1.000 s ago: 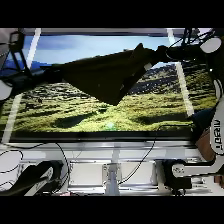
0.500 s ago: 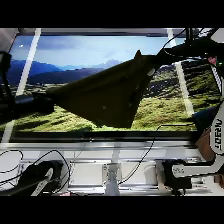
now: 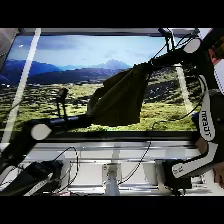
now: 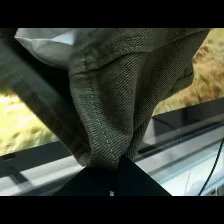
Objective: Fold the clothes and pants, and hang the long-sleeved shirts on hangers.
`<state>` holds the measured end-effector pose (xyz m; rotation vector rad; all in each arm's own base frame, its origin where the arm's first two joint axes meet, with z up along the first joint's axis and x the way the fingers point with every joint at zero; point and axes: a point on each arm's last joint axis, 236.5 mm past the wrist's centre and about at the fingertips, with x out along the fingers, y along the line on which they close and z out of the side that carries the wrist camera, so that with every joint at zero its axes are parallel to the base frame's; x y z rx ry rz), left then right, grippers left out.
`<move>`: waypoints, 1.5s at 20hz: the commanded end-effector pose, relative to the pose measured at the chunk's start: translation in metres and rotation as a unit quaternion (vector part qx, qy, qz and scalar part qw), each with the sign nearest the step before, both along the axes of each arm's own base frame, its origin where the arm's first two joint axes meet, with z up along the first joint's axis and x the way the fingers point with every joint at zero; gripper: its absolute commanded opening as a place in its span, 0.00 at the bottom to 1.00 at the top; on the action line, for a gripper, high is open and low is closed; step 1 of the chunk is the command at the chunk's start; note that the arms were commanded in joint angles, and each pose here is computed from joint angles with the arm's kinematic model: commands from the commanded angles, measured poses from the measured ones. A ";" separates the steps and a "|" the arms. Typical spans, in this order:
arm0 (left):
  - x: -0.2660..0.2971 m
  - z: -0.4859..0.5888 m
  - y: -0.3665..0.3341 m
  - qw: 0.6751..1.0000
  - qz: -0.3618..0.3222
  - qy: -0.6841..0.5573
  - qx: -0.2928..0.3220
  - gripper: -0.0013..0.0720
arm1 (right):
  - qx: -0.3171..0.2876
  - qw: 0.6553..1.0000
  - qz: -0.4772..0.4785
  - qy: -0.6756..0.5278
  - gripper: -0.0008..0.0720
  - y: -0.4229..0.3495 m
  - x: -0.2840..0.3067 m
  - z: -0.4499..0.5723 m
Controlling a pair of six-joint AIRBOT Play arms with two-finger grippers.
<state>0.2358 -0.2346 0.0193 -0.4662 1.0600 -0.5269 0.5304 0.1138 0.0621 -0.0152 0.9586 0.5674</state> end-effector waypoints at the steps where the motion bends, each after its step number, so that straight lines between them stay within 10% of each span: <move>1: 0.012 -0.049 -0.030 0.998 0.053 -0.007 -0.033 0.05 | -0.018 0.998 -0.041 -0.051 0.06 -0.015 0.043 -0.024; 3: 0.018 -0.071 -0.039 0.996 0.082 0.008 -0.037 0.13 | -0.020 0.995 -0.059 -0.079 0.06 -0.021 0.058 -0.021; 5: 0.029 -0.084 -0.038 0.993 0.113 0.008 -0.038 0.81 | -0.018 0.992 -0.071 -0.099 0.16 -0.024 0.067 -0.015; 6: 0.035 -0.083 -0.036 0.992 0.121 -0.002 -0.039 0.98 | -0.019 0.992 -0.071 -0.099 0.44 -0.024 0.067 -0.015; 7: 0.043 -0.077 -0.033 0.990 0.132 -0.017 -0.045 0.98 | -0.022 0.992 -0.071 -0.099 0.69 -0.025 0.067 -0.015; 11: 0.071 -0.020 -0.023 0.976 0.165 -0.103 -0.096 0.98 | -0.057 0.991 -0.066 -0.105 0.69 -0.037 0.063 -0.008; 17: 0.087 0.084 0.006 0.942 0.135 -0.285 -0.110 0.96 | -0.077 0.985 -0.130 0.089 0.06 -0.129 -0.015 -0.037; 18: 0.088 0.094 0.012 0.937 0.136 -0.303 -0.107 0.95 | -0.071 0.979 -0.130 0.143 0.06 -0.142 -0.040 -0.045; 21: 0.095 0.105 0.029 0.927 0.141 -0.336 -0.087 0.43 | -0.029 0.956 -0.105 0.273 0.06 -0.148 -0.108 -0.064; 28: 0.099 0.099 0.038 0.929 0.146 -0.330 -0.074 0.43 | 0.090 0.950 -0.116 0.275 0.06 -0.087 -0.183 -0.089; 30: 0.100 0.096 0.037 0.931 0.146 -0.328 -0.072 0.43 | 0.131 0.941 -0.137 0.279 0.36 -0.068 -0.197 -0.098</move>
